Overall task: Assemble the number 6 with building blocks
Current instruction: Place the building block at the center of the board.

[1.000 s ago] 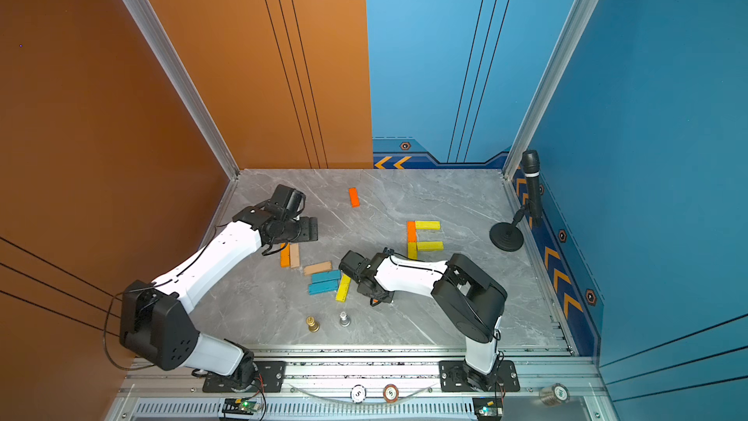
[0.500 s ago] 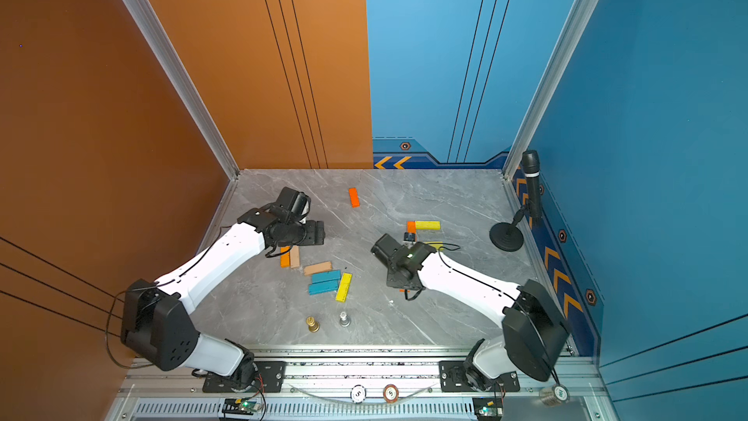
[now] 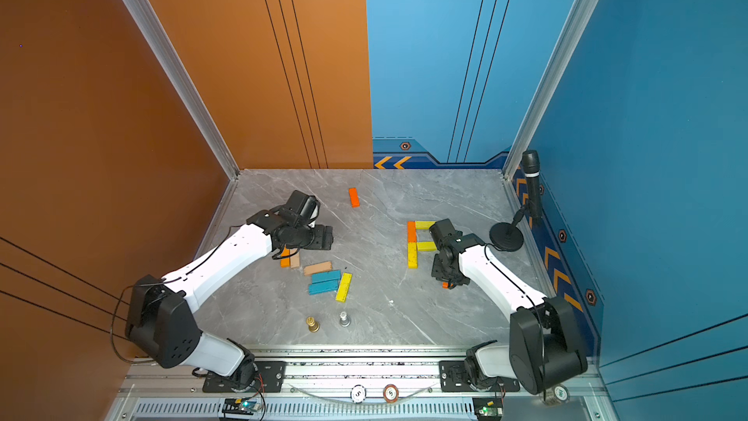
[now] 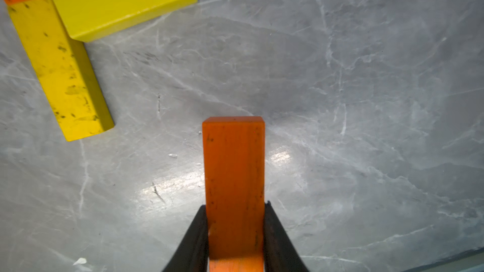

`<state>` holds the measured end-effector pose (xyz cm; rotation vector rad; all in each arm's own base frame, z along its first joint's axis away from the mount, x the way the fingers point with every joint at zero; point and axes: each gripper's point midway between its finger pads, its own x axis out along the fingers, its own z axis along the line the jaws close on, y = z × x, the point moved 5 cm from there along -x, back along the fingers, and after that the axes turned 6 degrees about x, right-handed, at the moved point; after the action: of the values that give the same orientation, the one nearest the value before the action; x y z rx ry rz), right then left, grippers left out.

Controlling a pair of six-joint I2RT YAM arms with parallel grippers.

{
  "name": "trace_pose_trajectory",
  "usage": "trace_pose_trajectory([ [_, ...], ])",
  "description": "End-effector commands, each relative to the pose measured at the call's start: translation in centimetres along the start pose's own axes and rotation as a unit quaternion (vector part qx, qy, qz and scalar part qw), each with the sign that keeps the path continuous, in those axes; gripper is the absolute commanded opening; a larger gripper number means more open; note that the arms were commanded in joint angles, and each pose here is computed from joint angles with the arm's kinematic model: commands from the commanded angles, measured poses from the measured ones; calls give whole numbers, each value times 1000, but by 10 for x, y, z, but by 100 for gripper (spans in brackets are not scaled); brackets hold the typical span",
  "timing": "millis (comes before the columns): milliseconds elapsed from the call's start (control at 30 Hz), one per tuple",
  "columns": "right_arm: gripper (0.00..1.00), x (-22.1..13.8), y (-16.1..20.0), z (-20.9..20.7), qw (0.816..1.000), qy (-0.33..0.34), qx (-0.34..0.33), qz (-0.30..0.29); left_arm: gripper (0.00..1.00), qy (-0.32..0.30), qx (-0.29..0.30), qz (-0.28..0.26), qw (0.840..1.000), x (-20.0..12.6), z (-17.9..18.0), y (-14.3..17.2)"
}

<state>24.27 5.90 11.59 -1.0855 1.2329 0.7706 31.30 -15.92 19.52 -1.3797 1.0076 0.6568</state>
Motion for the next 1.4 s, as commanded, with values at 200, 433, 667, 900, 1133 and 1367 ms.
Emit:
trace_pose_trajectory([
  [200,32,38,-15,11,997,13,-68,28,91,4,20,15,1000,11,-7,3],
  [433,33,58,-28,21,995,8,-86,49,91,-4,33,15,999,12,-9,3],
  [667,35,65,-37,27,993,7,-99,57,91,-1,34,17,999,14,-10,3],
  [900,38,65,-41,28,993,-1,-98,59,91,0,35,14,999,11,-11,3],
  [1133,49,51,-45,29,994,-18,-95,48,91,1,35,12,999,10,-11,2],
  [1367,53,18,-60,27,997,-58,-56,-2,91,6,34,10,999,8,-12,2],
])
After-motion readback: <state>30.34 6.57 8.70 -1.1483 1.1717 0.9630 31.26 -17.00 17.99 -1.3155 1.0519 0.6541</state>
